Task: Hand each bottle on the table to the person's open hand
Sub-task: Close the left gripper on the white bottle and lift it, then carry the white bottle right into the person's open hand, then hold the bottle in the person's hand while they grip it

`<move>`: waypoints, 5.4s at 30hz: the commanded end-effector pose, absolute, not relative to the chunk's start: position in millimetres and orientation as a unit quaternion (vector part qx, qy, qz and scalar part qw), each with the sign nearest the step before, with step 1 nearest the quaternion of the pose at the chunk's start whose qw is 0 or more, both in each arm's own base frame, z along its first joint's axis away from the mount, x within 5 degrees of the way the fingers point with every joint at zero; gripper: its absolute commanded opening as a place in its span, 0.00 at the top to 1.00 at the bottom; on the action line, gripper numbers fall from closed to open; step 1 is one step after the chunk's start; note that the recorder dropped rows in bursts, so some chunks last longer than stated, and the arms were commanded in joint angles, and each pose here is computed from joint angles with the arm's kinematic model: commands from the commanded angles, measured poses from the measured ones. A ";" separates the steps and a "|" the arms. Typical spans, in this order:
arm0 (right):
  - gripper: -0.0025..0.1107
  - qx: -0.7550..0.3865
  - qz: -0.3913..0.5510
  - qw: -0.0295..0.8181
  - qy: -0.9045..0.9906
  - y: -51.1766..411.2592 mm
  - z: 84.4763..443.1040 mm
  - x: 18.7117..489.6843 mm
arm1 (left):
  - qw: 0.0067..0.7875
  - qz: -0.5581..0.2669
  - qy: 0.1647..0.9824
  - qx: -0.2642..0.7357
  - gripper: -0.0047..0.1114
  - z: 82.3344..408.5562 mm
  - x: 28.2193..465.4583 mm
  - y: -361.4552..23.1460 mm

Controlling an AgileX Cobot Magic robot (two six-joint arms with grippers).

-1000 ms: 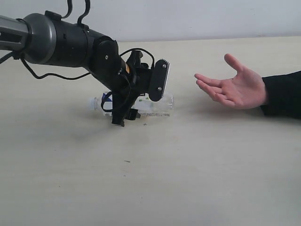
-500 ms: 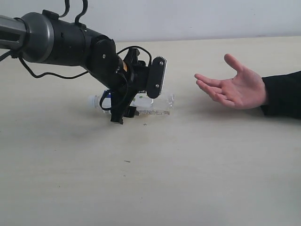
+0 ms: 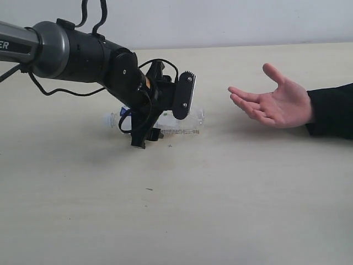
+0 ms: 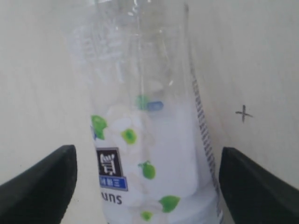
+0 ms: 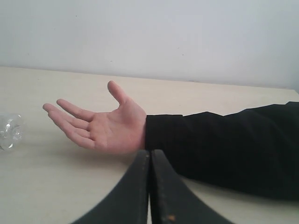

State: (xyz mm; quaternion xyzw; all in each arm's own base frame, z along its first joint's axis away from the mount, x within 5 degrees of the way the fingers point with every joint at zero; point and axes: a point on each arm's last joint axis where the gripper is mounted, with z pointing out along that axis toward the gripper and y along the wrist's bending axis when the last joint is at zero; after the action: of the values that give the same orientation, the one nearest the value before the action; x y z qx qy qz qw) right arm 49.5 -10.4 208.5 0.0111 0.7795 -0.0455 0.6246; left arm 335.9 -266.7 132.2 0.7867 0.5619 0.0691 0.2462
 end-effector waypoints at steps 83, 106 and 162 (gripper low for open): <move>0.98 0.012 -0.045 0.626 0.778 -10.3 207.3 49.4 | 0.387 0.242 0.164 0.874 0.96 149.5 304.9 -430.9; 0.98 0.012 -0.045 0.626 0.778 -10.2 207.4 49.4 | 0.376 0.235 0.177 0.878 0.49 147.4 299.4 -432.5; 0.98 0.011 -0.046 0.626 0.778 -10.3 207.5 49.4 | 0.349 0.263 0.181 0.881 0.22 161.5 300.6 -425.5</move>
State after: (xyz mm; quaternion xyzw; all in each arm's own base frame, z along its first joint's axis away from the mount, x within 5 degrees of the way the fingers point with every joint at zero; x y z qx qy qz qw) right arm 49.5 -10.4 208.5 0.0111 0.7795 -0.0455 0.6246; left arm 301.9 -426.9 145.3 0.8861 0.1722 0.2558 0.3460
